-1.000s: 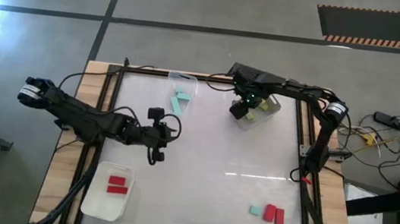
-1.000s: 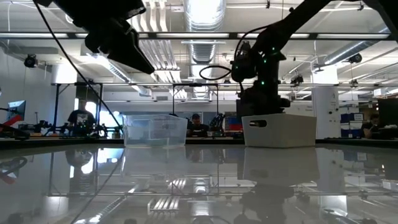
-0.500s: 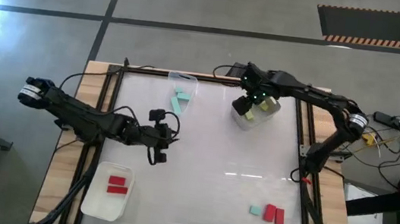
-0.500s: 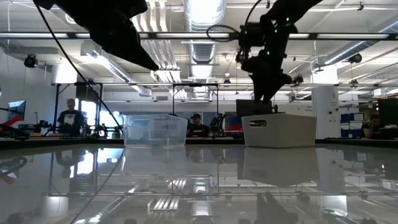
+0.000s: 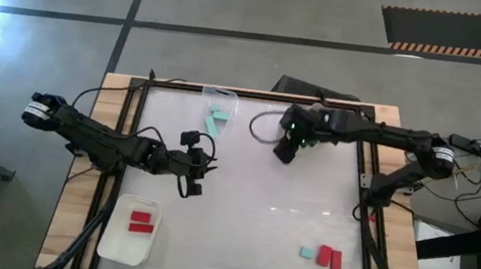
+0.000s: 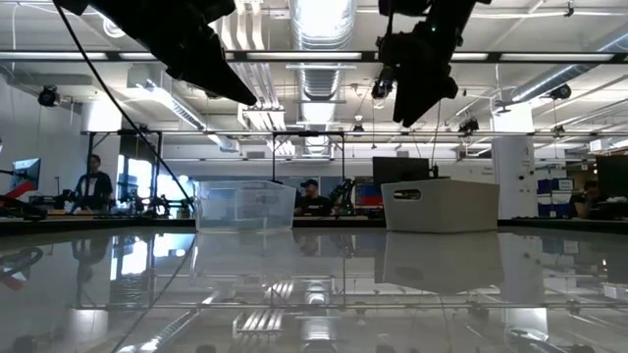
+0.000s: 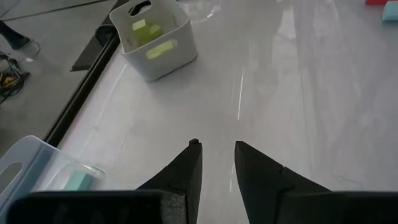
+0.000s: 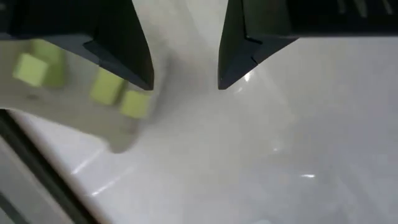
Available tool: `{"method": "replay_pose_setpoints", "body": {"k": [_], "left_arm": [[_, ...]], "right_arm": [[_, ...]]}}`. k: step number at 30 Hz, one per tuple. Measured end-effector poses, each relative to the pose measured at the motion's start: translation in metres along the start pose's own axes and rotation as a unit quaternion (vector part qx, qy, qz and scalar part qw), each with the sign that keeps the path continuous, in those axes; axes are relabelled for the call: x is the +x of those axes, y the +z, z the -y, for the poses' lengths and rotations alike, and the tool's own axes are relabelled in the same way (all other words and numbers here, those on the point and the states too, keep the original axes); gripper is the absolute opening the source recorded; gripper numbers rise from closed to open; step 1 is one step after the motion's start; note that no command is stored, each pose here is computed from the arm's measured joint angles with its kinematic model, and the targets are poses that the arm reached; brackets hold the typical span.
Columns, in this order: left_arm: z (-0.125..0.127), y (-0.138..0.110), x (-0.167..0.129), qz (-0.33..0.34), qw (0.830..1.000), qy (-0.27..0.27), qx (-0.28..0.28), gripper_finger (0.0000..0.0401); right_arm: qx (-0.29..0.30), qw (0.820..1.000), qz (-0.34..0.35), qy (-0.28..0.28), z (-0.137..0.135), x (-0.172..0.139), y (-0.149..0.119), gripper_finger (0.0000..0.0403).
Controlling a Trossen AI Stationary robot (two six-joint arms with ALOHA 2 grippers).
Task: Sort & place blocks by color
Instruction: Put the red block into the white bin
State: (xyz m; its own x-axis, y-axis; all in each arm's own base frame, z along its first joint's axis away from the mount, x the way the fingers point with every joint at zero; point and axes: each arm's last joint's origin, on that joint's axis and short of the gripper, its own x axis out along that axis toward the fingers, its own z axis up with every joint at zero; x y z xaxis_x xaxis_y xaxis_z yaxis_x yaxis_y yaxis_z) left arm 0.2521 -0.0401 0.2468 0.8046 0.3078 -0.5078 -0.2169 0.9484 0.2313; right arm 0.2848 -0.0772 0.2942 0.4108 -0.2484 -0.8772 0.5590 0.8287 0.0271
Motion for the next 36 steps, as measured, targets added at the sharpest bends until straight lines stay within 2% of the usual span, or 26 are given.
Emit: {"method": "replay_pose_setpoints", "body": {"k": [7,12,17,21,24,26,29,31,33,36], "left_arm": [[0.0,0.0,0.0,0.002,1.0,0.0,-0.001,0.0079],[0.0,0.002,0.0,0.01,1.0,0.0,-0.005,0.0079],[0.0,0.002,0.0,0.012,1.0,0.0,-0.006,0.0079],[0.0,0.002,0.0,0.012,1.0,0.0,-0.006,0.0079],[0.0,0.002,0.0,0.012,1.0,0.0,-0.006,0.0079],[0.0,0.002,0.0,0.012,1.0,0.0,-0.006,0.0079],[0.0,0.002,0.0,0.011,1.0,0.0,-0.005,0.0079],[0.0,0.002,0.0,0.011,1.0,-0.001,-0.006,0.0079],[0.001,0.002,0.0,0.011,1.0,-0.011,-0.017,0.0079],[0.003,0.002,-0.001,0.01,0.997,-0.026,-0.076,0.0079]], "right_arm": [[-0.044,0.998,-0.007,0.039,-0.047,-0.006,-0.018,0.0169],[-0.032,0.998,-0.02,0.059,-0.07,-0.013,-0.033,0.0166],[0.022,0.988,-0.125,0.087,-0.097,-0.019,-0.075,0.0173],[0.085,0.964,-0.237,0.087,-0.122,-0.018,-0.126,0.0191],[0.104,0.947,-0.296,0.07,-0.131,-0.018,-0.159,0.0208],[0.082,0.942,-0.318,0.064,-0.133,-0.016,-0.176,0.0215],[-0.061,0.94,-0.324,0.088,-0.134,-0.015,-0.198,0.0219],[-0.114,0.938,-0.318,0.08,-0.133,-0.014,-0.212,0.0218],[-0.092,0.94,-0.323,0.06,-0.131,-0.011,-0.218,0.0215],[0.033,0.944,-0.328,0.003,-0.127,-0.007,-0.221,0.0211]]}}
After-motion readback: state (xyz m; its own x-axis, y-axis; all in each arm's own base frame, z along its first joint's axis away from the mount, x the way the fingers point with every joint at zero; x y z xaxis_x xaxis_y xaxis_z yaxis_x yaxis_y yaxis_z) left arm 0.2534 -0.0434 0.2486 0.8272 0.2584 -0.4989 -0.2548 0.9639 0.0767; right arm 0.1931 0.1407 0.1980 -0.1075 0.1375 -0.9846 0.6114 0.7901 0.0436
